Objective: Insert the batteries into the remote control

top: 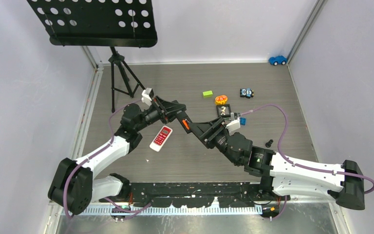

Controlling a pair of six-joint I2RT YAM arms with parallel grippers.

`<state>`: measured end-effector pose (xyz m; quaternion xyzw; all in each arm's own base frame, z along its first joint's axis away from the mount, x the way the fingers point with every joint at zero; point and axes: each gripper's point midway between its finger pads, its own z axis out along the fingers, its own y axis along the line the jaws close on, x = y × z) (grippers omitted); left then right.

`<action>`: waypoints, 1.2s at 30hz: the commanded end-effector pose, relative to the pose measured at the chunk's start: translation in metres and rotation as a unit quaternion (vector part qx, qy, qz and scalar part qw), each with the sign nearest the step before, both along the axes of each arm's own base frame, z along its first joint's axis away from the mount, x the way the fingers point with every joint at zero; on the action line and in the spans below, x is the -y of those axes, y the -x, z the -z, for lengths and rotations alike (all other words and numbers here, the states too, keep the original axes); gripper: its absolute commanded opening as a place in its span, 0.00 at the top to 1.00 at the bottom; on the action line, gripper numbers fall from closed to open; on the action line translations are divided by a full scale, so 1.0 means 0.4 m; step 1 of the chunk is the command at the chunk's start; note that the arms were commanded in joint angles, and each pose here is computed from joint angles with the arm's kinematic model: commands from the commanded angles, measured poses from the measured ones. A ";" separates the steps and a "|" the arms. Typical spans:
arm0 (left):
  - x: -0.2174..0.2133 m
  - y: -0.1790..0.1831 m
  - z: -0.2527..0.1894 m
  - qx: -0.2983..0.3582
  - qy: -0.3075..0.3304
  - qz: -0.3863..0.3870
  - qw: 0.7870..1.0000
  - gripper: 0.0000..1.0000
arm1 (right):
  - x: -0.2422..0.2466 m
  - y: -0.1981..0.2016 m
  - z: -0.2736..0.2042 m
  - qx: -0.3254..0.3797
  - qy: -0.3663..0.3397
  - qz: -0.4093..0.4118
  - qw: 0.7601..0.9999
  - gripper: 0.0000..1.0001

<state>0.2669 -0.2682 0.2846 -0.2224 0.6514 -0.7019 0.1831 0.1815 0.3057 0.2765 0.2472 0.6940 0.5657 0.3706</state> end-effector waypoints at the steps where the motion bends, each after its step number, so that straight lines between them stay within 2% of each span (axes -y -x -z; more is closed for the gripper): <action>1: -0.007 0.024 -0.059 0.047 0.021 0.008 0.999 1.00 | 0.014 -0.024 -0.044 -0.001 -0.017 0.031 0.999 0.37; 6: -0.007 0.025 -0.056 0.050 0.017 0.008 0.999 1.00 | 0.015 -0.027 -0.032 -0.014 -0.009 0.035 0.999 0.36; 11: -0.006 0.024 -0.046 0.052 0.010 0.008 0.999 1.00 | 0.013 -0.025 -0.050 -0.006 -0.007 0.030 0.999 0.24; 16: -0.007 0.026 -0.045 0.055 0.006 0.008 0.998 1.00 | 0.014 -0.028 -0.061 -0.003 -0.005 0.033 0.999 0.24; 23: -0.006 0.030 -0.049 0.058 0.005 0.011 0.998 1.00 | 0.006 -0.031 -0.046 -0.015 0.000 0.031 0.999 0.31; 36: -0.008 0.039 -0.056 0.065 0.004 0.014 0.998 1.00 | -0.009 -0.041 0.002 -0.051 0.019 0.025 0.998 0.49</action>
